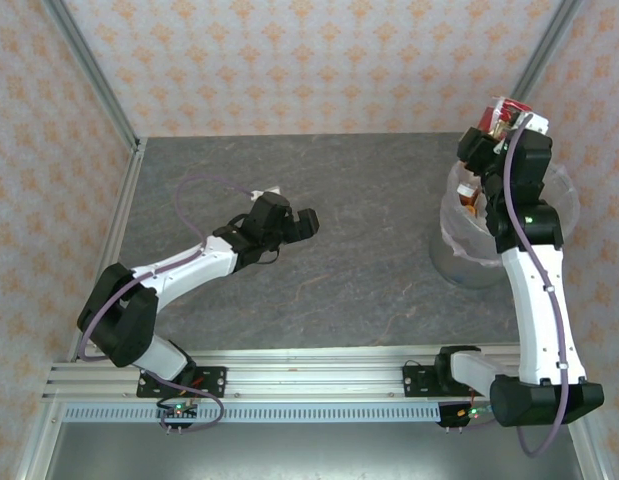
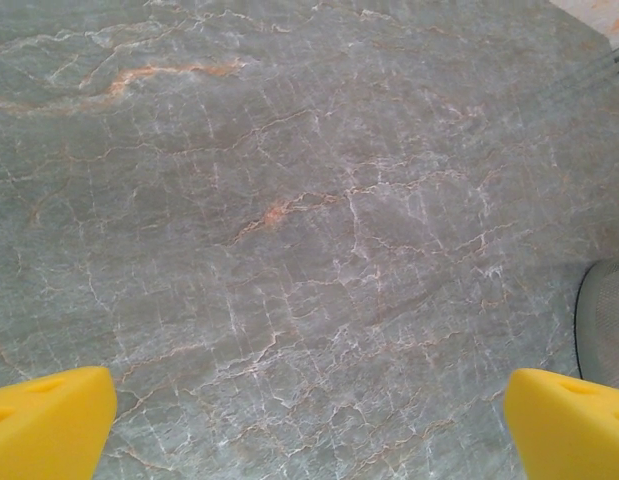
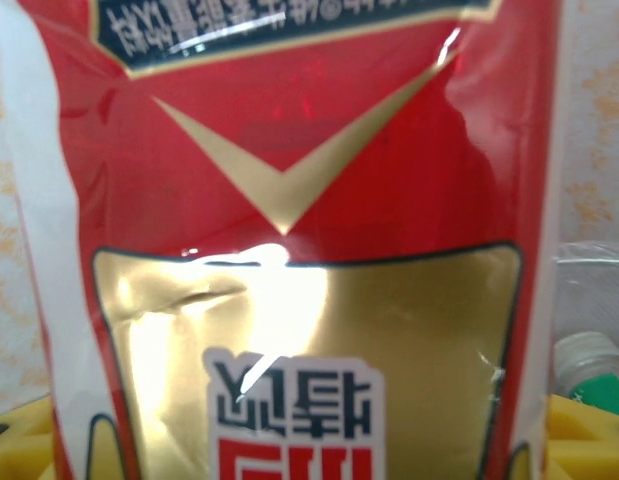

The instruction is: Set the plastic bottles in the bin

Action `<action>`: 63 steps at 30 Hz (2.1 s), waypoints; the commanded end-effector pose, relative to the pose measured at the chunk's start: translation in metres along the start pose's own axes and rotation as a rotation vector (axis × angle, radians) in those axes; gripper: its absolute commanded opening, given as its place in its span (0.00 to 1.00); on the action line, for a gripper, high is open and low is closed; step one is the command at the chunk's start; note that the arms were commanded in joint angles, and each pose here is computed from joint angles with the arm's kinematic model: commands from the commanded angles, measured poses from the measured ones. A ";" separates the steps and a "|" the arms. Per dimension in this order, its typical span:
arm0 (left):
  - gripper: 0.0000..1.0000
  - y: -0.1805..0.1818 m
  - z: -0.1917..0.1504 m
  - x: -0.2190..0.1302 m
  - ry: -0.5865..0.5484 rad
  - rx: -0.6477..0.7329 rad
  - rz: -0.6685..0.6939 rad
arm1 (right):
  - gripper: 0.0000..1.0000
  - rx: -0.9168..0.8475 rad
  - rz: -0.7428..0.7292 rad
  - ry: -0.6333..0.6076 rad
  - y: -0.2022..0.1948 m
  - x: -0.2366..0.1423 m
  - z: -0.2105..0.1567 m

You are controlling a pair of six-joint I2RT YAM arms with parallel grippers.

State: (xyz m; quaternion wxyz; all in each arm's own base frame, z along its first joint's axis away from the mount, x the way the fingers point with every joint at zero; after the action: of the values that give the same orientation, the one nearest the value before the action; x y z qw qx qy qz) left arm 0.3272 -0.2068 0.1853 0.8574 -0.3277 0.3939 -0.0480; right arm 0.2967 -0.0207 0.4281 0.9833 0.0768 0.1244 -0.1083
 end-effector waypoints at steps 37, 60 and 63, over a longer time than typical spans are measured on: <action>1.00 0.011 0.004 -0.012 -0.053 0.058 0.016 | 0.99 0.943 -0.451 -0.188 -0.095 0.013 -0.035; 1.00 0.014 0.023 -0.034 -0.147 0.059 0.044 | 0.99 -0.082 -0.478 -0.102 -0.066 -0.005 0.010; 1.00 0.016 0.036 -0.048 -0.212 0.068 0.076 | 0.99 -0.115 -0.088 -0.104 -0.022 -0.003 0.004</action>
State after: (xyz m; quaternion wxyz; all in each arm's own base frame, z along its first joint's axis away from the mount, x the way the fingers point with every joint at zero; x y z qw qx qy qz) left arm 0.3178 -0.1775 0.2060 0.8864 -0.3082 0.3443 -0.0274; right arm 0.2880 -0.0776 0.4158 0.9457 0.0434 0.1016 -0.3057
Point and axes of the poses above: each hand's point on the last joint's axis, 136 mm out from that joint toward the fingers, its own x axis out along the fingers, its own y axis along the line the jaws close on, z = x × y, the point moved 6 cm from there along -x, back along the fingers, and after that the axes turned 11 degrees about -x, right-handed, at the moved point
